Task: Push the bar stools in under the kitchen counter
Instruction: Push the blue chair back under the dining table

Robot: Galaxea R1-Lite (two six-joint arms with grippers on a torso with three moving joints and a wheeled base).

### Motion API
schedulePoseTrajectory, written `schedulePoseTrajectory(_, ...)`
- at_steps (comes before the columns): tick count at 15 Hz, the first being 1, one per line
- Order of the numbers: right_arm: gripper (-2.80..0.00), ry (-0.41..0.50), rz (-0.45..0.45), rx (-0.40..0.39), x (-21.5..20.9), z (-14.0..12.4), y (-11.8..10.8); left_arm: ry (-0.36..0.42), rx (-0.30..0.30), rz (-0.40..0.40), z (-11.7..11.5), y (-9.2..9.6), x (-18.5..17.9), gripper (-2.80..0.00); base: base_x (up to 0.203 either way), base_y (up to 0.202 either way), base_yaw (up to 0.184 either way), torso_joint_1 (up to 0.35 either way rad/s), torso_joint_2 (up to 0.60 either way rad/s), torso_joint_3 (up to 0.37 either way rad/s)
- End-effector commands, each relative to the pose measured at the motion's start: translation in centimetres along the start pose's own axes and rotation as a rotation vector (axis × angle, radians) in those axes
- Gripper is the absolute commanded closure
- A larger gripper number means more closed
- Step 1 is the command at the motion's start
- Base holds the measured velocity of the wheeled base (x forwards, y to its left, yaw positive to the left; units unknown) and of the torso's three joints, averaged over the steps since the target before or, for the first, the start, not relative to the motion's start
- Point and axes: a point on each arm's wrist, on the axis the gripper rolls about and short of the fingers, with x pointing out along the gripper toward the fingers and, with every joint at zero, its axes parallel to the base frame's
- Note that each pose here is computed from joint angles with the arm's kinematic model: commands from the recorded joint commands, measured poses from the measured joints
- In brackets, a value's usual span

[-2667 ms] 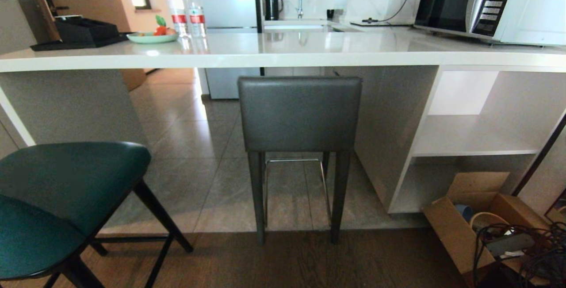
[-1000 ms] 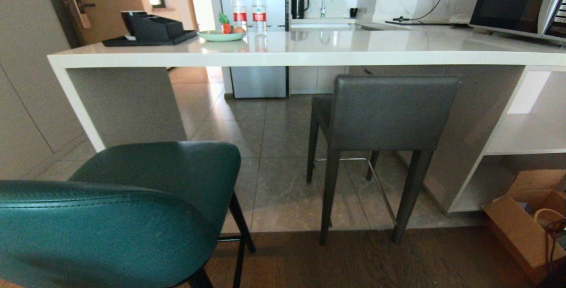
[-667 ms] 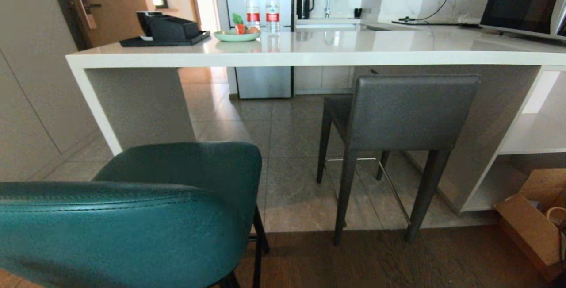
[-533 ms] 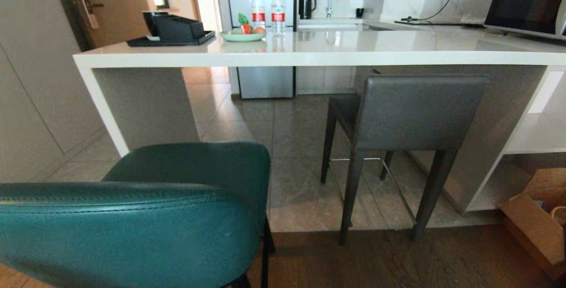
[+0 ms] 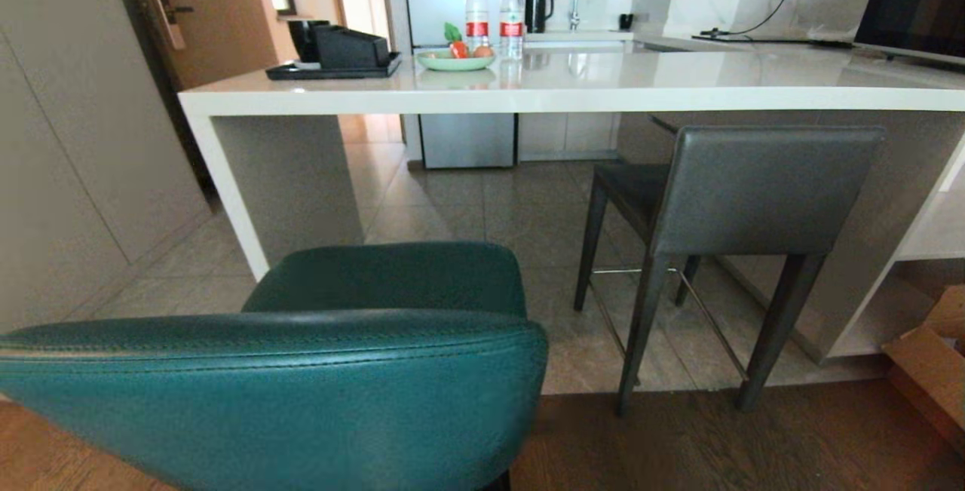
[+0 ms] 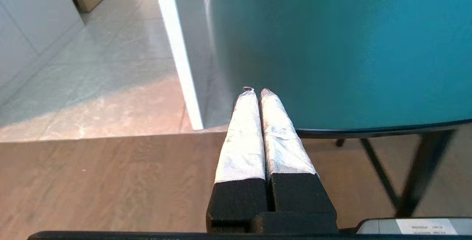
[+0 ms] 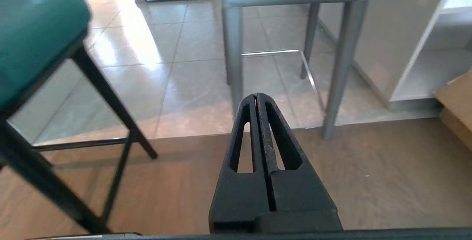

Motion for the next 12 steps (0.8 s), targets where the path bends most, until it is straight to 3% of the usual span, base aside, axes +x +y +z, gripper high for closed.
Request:
schedulePoseTrajectory(1, 0.0, 0.001, 0.0, 0.0, 0.01, 0.0, 0.0, 0.003, 0.0, 0.0, 0.0, 0.0, 0.02, 0.0, 0.0, 0.196, -0.002, 0.003, 0.0, -0.002)
schedulePoseTrajectory(8, 0.0, 0.001, 0.0, 0.0, 0.01, 0.0, 0.0, 0.003, 0.0, 0.001, 0.0, 0.0, 0.02, 0.0, 0.0, 0.194, -0.001, 0.004, 0.0, 0.002)
schedulePoseTrajectory(12, 0.0, 0.0, 0.0, 0.0, 0.01, 0.02, 0.0, 0.003, -0.001, 0.001, 0.0, 0.0, 0.02, 0.0, 0.0, 0.029, 0.0, 0.0, 0.0, 0.001)
